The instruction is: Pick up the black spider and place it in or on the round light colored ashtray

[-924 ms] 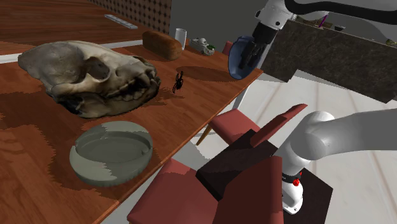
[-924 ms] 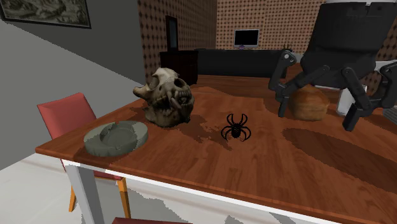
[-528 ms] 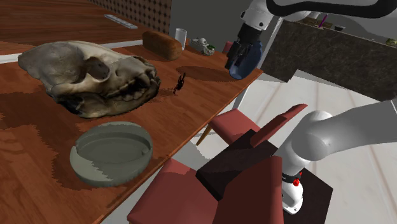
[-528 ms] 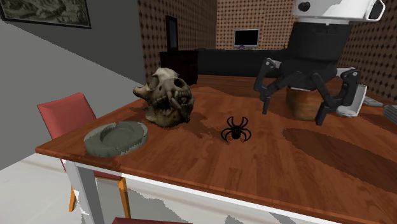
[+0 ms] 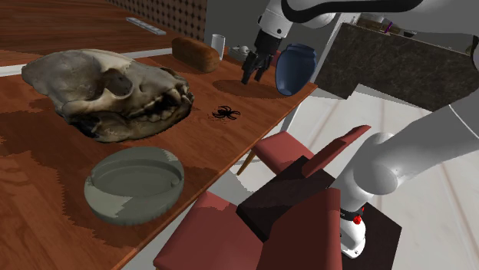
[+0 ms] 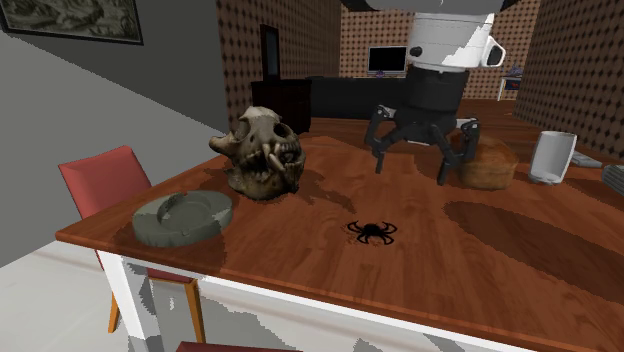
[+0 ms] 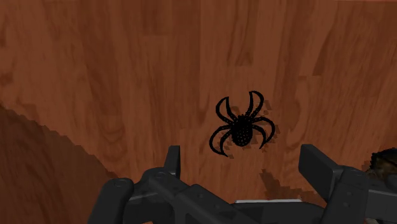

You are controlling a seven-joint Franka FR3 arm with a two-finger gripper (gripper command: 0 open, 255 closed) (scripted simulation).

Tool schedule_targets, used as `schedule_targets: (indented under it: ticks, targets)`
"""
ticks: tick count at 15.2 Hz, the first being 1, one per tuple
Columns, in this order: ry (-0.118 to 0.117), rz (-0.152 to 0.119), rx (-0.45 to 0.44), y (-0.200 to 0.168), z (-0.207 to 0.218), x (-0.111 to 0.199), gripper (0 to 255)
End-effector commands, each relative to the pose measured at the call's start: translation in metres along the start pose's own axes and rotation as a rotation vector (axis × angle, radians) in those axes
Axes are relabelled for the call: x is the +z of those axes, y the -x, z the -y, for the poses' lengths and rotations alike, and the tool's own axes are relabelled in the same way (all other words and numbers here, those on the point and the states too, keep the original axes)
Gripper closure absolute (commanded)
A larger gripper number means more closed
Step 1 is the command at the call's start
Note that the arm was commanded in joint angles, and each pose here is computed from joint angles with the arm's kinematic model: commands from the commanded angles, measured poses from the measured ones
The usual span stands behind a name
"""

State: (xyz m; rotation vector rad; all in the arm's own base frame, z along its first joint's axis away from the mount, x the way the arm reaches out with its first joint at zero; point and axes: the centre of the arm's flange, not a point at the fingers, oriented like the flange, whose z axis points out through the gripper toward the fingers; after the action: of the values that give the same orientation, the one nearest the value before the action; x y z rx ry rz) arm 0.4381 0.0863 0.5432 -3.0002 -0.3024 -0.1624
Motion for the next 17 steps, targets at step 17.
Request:
schedule_targets:
  ticks: [17]
  targets:
    - [-0.030,-0.001,-0.071,-0.084,0.046,0.080,0]
